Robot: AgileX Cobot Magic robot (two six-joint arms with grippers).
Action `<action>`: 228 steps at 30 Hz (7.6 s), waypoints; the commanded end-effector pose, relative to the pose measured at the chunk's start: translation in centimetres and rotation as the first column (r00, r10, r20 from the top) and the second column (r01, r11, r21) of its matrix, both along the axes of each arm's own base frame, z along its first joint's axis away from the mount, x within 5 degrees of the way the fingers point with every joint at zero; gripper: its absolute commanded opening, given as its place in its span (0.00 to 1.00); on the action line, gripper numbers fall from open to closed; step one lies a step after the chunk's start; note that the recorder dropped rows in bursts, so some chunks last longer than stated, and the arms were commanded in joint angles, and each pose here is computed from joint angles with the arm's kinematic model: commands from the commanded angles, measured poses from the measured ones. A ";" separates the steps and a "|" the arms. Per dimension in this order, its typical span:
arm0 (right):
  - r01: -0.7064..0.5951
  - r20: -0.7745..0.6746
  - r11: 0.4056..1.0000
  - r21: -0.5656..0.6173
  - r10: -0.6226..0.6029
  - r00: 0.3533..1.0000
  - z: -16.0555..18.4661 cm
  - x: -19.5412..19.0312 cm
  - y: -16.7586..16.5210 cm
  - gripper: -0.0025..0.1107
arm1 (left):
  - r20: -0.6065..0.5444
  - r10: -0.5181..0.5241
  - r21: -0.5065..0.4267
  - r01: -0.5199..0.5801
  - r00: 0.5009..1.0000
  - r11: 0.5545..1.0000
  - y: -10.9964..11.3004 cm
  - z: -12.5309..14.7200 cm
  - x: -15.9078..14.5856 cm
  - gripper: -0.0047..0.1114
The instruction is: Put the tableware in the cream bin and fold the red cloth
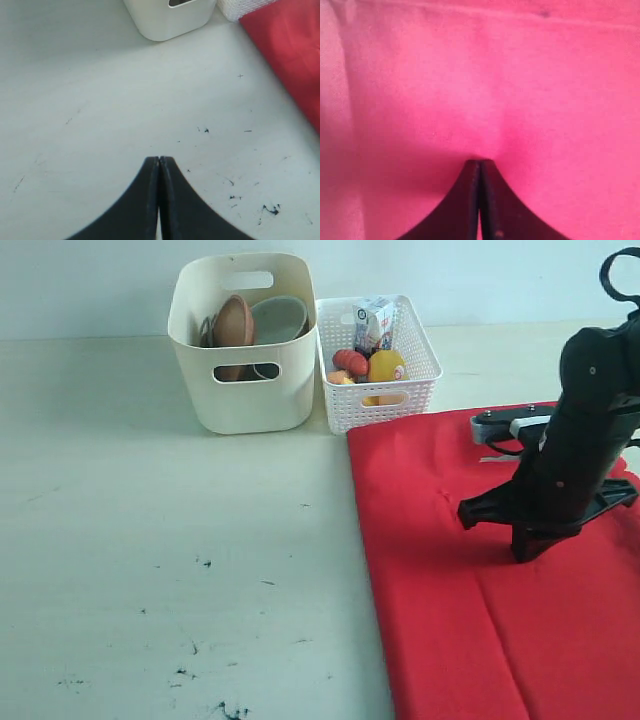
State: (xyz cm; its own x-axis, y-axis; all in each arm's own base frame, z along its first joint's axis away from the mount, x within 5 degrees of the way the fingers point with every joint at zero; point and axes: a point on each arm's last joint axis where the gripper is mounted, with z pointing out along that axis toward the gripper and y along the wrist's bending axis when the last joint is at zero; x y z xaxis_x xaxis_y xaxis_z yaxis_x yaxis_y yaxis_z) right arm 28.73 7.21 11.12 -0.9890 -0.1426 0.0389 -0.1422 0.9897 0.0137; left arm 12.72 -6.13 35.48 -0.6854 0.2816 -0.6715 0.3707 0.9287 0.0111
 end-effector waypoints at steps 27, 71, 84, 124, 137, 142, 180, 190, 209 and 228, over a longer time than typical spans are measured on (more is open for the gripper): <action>0.345 0.063 0.938 0.039 -0.347 0.936 -2.1 4.8 -10.8 0.02 | 0.025 0.009 -0.004 -0.009 1.000 1.000 0.1 0.1 0.1 0.05; 0.506 0.194 0.792 0.343 -0.586 0.786 -4.3 21.5 -13.6 0.02 | 0.047 0.007 -0.015 -0.006 0.999 1.000 0.0 0.3 0.2 0.05; 0.429 0.267 0.786 0.445 -0.574 0.774 0.2 22.0 -13.2 0.02 | 0.054 0.006 -0.019 -0.005 0.999 1.000 0.0 0.3 0.2 0.05; 0.014 0.822 0.988 0.154 -0.136 0.553 36.8 3.7 -5.6 0.02 | 0.304 -0.009 -0.178 0.067 0.953 0.982 0.2 3.1 -1.1 0.05; -0.006 0.909 0.992 0.129 -0.116 0.401 42.4 -4.4 -6.0 0.02 | 0.458 0.026 -0.254 0.103 0.888 0.962 2.8 5.1 -5.7 0.05; -0.018 0.929 0.993 0.114 -0.100 0.357 43.8 -7.4 -6.1 0.02 | 0.502 0.040 -0.276 0.117 0.864 0.954 3.6 5.6 -7.1 0.05; -0.041 0.989 0.997 0.065 -0.058 0.136 25.0 -25.0 -6.8 0.02 | 0.556 0.041 -0.304 0.157 0.830 0.940 2.7 -0.2 -6.0 0.05; -0.038 0.994 0.998 0.058 -0.054 0.098 20.7 -22.5 -6.8 0.02 | 0.566 0.017 -0.259 0.158 0.824 0.953 2.3 -3.1 -5.1 0.05; -0.038 0.989 0.998 0.057 -0.051 0.139 20.4 -22.6 -6.8 0.02 | 0.565 0.015 -0.256 0.157 0.825 0.954 2.3 -3.2 -5.1 0.05; -0.038 0.989 0.998 0.059 -0.053 0.139 20.4 -22.6 -6.8 0.02 | 0.617 0.370 -0.364 -0.166 0.694 0.917 5.7 -12.3 -7.8 0.05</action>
State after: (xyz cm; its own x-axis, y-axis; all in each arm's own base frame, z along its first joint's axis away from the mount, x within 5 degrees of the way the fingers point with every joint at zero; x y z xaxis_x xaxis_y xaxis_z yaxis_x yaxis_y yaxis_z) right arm 6.22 0.41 31.52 -0.1746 -0.0866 -0.9808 -0.0698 0.9947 -0.0754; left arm 5.07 -0.53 24.44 -0.0611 -0.0693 -0.9957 0.1229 0.9895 -0.0764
